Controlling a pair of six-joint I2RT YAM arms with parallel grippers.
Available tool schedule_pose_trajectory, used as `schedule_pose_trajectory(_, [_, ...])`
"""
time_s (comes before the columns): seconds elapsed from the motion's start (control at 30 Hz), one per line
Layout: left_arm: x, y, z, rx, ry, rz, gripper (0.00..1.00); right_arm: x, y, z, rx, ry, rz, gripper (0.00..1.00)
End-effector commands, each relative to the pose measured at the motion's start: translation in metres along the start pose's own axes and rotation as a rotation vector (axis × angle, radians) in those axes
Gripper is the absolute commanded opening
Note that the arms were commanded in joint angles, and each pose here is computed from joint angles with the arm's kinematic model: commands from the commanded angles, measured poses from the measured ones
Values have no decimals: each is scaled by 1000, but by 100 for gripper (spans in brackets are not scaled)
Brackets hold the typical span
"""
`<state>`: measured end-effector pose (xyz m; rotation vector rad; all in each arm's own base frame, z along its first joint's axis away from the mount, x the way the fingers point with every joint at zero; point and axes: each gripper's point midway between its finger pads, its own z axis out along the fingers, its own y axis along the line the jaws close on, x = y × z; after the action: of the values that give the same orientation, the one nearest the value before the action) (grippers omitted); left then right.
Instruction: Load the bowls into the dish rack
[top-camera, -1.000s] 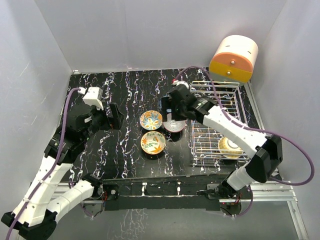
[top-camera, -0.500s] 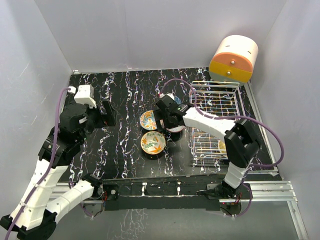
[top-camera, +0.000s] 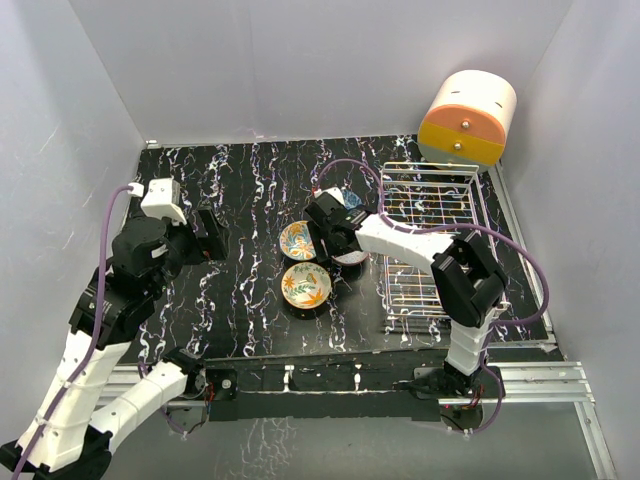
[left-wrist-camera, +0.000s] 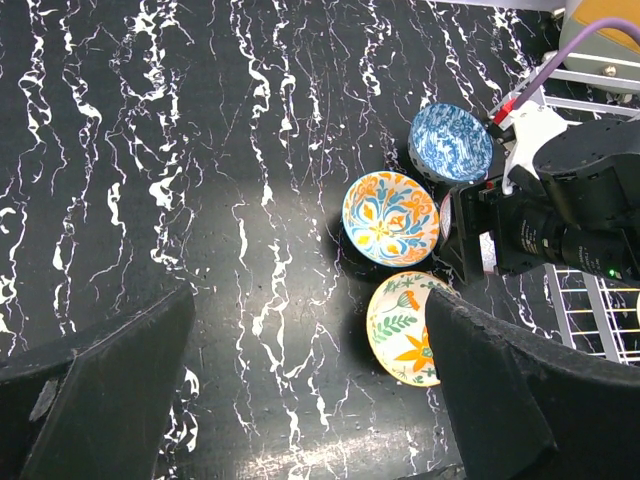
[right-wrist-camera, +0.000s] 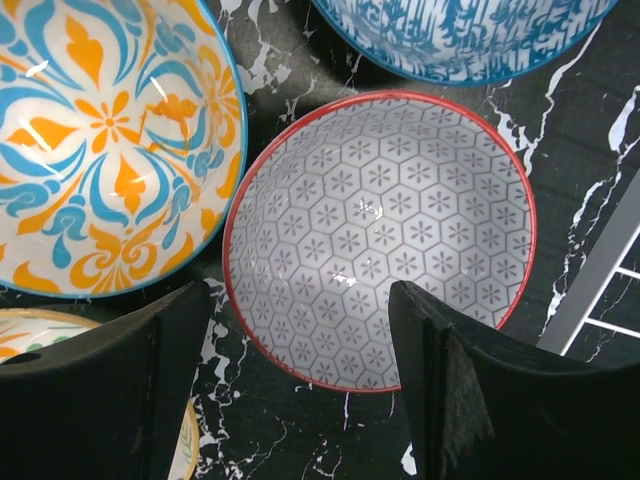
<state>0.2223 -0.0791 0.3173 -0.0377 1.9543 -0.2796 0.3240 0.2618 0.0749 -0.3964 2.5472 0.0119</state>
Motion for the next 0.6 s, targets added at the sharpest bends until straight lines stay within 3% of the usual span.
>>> schedule_pose_trajectory(0.0, [2,1,-1,-5,11,4,97,-30,0,2,28,-96,1,71])
schedule_pose_trajectory(0.13, [2,0,0,-5,12,5,97,-26,-1,8,35,-83,-10,68])
schedule_pose_trajectory(0.33, [4,1,0,-4,17,4,97,-21,2,16,26,-77,-17,54])
schedule_pose_trajectory(0.57, [7,3,-3,-7,19,-1,97,-15,3,24,25,-62,-21,53])
